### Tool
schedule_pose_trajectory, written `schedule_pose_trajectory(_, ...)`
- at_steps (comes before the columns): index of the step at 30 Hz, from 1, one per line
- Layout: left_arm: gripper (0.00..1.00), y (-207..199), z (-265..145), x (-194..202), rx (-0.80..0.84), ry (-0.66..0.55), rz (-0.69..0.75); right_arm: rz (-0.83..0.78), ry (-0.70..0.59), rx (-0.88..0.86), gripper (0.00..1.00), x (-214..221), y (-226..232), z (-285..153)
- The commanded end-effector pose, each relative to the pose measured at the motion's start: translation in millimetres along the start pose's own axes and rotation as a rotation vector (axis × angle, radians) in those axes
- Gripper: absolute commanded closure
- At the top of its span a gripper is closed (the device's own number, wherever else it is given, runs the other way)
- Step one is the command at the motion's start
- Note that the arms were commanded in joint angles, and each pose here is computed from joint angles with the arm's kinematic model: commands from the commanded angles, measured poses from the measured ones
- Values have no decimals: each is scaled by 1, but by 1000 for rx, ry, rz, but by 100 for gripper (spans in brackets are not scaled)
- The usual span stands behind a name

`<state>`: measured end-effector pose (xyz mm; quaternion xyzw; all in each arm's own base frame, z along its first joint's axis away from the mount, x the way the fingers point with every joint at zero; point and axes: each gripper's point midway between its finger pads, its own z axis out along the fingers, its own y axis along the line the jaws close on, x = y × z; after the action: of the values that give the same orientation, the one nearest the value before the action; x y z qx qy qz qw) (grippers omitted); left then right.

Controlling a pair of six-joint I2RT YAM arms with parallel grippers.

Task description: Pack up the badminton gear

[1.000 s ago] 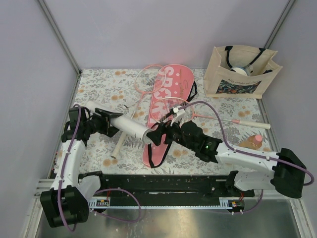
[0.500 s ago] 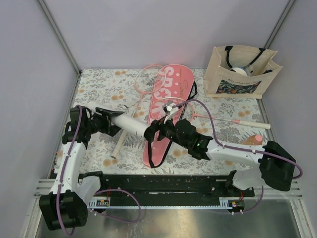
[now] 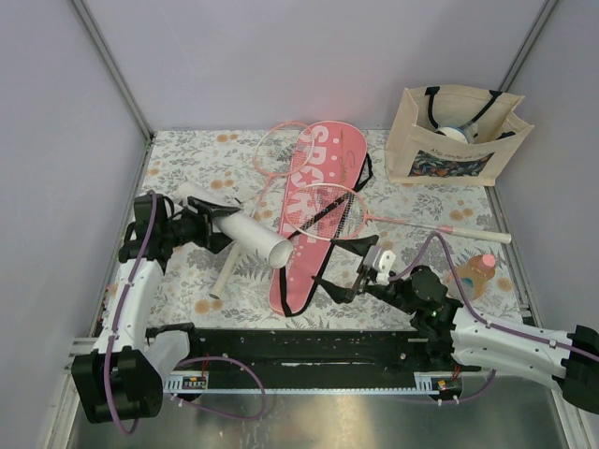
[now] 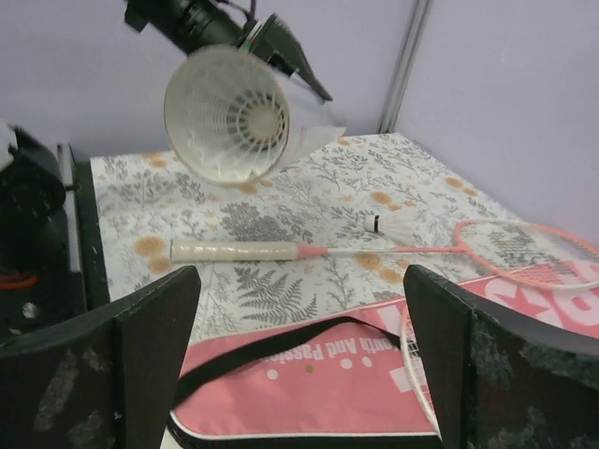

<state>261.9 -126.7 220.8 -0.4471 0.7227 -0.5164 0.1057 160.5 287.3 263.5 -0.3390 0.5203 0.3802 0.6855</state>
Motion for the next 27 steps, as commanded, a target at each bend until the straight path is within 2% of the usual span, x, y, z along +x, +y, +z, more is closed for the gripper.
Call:
schedule_pose_trajectory(1, 55, -44, -13, 35, 121, 170, 130, -359, -124, -110, 0, -20, 7, -3)
schedule_pose_trajectory(3, 55, -44, -12, 45, 124, 212, 142, -446, -85, -145, 1, -20, 8, 5)
schedule_pose_trajectory(8, 55, -36, -7, 68, 102, 279, 164, -586, -95, -197, 0, -34, 11, 29)
schedule_pose_trajectory(19, 53, -37, -3, 126, 139, 481, 233, -695, -205, -396, 1, -42, 44, 65)
schedule_pose_trajectory(27, 52, -22, 4, 158, 94, 559, 257, -768, -321, -395, 6, -66, 49, 78)
